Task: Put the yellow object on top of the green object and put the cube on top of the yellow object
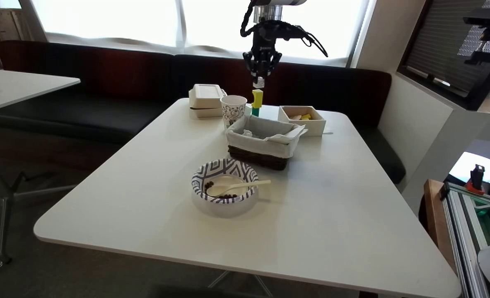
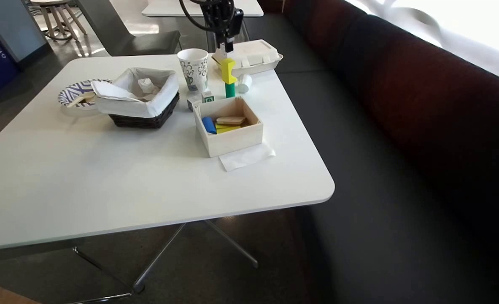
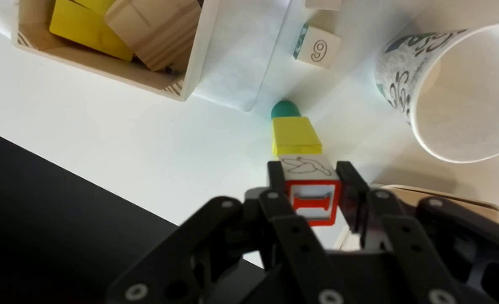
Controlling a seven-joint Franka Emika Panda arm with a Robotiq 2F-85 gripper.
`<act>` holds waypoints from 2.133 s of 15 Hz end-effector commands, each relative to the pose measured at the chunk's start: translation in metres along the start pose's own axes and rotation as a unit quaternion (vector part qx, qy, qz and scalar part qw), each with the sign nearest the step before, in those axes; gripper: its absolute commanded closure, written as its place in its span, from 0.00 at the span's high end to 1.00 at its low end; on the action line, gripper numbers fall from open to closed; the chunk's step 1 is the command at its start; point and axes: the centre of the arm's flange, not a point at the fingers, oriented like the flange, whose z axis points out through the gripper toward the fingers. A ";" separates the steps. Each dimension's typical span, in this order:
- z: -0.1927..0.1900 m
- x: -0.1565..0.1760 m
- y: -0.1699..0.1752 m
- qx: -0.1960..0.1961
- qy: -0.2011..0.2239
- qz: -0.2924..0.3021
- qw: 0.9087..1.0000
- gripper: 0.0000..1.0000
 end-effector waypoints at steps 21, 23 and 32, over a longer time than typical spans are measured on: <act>0.016 0.001 0.003 0.015 -0.007 -0.006 1.000 0.24; 0.017 0.001 0.003 0.017 -0.008 -0.005 1.000 0.31; 0.002 -0.003 0.002 0.021 -0.010 -0.003 1.000 1.00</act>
